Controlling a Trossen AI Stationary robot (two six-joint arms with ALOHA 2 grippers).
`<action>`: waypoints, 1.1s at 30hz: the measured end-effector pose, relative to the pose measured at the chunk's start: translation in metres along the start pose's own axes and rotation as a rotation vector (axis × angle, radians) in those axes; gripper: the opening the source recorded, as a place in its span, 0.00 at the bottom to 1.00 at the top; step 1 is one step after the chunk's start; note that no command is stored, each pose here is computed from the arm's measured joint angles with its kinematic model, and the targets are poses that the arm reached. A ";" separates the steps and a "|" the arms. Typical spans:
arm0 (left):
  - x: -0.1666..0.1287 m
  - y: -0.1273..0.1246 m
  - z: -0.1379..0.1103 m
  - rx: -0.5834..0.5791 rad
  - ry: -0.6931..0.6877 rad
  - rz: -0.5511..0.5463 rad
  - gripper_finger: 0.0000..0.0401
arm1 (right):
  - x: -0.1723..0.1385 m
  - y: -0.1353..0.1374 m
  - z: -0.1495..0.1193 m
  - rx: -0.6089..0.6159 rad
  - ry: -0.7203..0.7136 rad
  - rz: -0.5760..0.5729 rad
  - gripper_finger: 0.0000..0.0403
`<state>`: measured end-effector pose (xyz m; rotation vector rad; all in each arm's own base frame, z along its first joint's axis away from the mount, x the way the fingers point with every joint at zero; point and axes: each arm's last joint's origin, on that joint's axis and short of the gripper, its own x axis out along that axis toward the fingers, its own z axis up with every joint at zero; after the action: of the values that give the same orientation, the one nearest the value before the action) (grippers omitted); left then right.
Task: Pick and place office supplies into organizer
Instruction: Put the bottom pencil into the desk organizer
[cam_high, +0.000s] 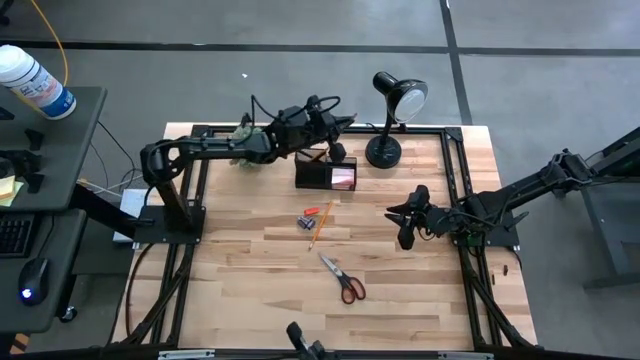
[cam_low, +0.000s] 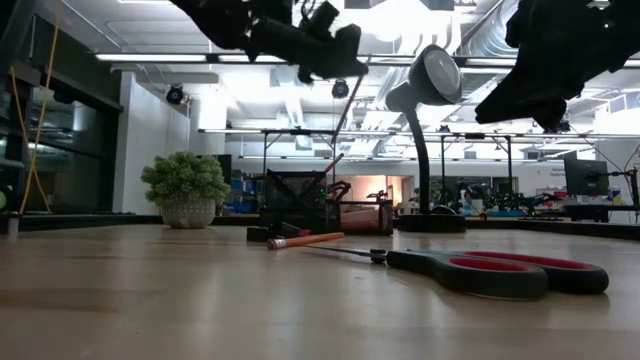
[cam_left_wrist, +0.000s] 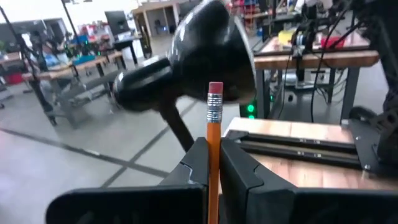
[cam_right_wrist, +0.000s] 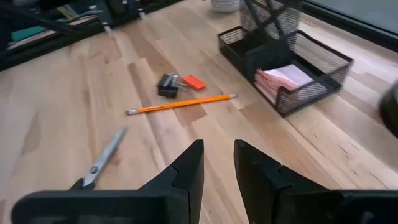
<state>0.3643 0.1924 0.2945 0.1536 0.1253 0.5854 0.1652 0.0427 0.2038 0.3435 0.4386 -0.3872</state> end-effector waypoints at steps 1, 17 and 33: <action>0.002 0.000 -0.003 -0.002 0.010 -0.003 0.00 | 0.000 -0.001 -0.001 0.007 0.001 -0.014 0.21; -0.049 0.009 -0.058 -0.119 -0.200 0.012 0.00 | 0.000 -0.006 -0.005 0.005 0.017 -0.084 0.21; -0.062 0.014 -0.094 -0.119 -0.108 0.054 0.00 | 0.005 -0.013 0.000 0.034 0.030 -0.105 0.21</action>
<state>0.2903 0.1793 0.2095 0.0728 -0.0191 0.6353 0.1637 0.0294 0.1982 0.3604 0.4810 -0.4931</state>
